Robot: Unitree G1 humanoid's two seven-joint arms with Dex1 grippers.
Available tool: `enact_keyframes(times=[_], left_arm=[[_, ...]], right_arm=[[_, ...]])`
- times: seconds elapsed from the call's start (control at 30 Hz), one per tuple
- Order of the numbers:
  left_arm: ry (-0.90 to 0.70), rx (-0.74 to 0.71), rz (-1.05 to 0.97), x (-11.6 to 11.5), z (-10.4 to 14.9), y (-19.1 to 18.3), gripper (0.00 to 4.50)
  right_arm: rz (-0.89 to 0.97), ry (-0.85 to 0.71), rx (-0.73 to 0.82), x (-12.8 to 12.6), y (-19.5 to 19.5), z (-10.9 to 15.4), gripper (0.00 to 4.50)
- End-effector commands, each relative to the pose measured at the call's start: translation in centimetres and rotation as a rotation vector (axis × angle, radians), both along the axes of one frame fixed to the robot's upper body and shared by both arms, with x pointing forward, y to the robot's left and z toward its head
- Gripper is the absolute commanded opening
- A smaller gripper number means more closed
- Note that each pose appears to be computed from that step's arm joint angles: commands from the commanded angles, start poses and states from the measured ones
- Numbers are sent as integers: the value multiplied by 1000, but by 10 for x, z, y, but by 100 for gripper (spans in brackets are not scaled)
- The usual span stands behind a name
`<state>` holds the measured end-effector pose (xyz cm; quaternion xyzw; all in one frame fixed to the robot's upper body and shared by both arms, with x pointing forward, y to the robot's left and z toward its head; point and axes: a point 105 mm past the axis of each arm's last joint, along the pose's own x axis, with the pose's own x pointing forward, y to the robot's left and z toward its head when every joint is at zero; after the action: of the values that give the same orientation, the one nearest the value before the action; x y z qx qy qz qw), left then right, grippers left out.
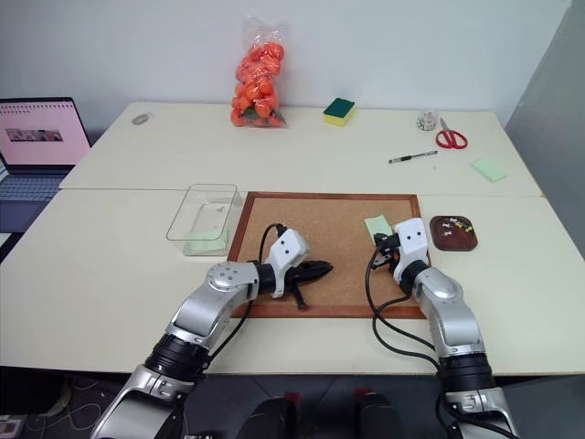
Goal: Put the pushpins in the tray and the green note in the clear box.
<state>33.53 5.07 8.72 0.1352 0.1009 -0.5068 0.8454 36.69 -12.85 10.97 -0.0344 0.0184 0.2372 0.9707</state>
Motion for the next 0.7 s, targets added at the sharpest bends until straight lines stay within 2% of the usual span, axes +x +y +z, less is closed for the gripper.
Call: enact_keyframes(times=[0.03,0.27,0.4,0.47,0.53,0.57,0.7], left_arm=[[16,4,-22,-5,-3,-3,0],[8,2,-19,-4,-2,-3,0],[-39,-74,72,13,15,2,0],[-45,-133,124,23,29,5,39],[-48,-177,144,29,41,6,51],[-50,-194,150,31,46,7,82],[-87,-208,161,36,58,9,153]], right_arm=[[36,-119,36,0,8,37,1],[47,-122,38,-1,9,39,1],[55,-125,35,-2,9,41,1],[60,-128,31,-3,9,42,0],[66,-130,27,-5,10,42,0],[68,-131,25,-5,10,43,0],[71,-133,23,-6,10,42,0]])
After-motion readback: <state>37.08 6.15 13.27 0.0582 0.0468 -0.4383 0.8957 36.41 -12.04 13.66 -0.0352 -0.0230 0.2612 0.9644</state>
